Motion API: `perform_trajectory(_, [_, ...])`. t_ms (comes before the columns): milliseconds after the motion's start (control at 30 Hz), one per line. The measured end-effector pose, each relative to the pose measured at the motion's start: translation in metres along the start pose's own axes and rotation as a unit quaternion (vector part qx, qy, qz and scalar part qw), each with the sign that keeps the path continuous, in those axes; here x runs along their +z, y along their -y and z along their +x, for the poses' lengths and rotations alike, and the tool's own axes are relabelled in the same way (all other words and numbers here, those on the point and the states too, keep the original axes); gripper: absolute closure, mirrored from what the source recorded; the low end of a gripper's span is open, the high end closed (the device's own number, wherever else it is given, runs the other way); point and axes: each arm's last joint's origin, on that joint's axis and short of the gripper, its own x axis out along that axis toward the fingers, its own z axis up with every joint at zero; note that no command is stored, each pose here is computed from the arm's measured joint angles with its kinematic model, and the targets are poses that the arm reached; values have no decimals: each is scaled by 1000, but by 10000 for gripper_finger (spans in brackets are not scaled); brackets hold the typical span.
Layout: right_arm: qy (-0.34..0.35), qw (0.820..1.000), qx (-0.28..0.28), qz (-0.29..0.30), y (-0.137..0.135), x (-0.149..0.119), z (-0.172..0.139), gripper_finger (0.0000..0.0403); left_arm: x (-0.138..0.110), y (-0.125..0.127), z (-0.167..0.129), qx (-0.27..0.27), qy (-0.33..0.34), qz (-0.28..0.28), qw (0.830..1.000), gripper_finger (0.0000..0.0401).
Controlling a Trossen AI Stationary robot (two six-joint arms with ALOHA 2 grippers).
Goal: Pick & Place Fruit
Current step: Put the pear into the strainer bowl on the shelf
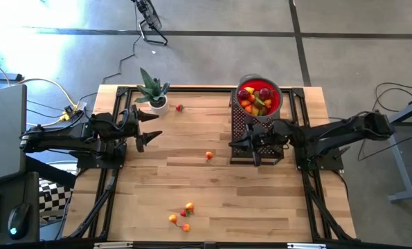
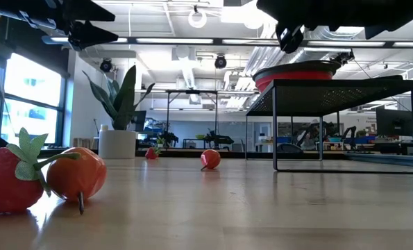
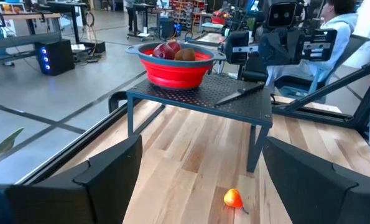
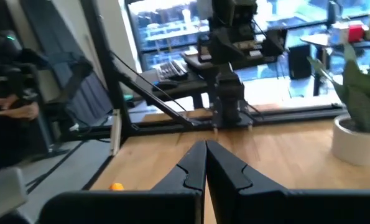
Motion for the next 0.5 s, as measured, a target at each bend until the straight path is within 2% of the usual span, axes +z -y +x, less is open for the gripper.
perform_trajectory(233, [-3,999,32,-15,13,12,-15,400,-1,1,3,2,-6,-24,1000,73])
perform_trajectory(500, [-10,1000,23,-12,15,23,-37,400,-2,3,17,21,-10,-27,999,73])
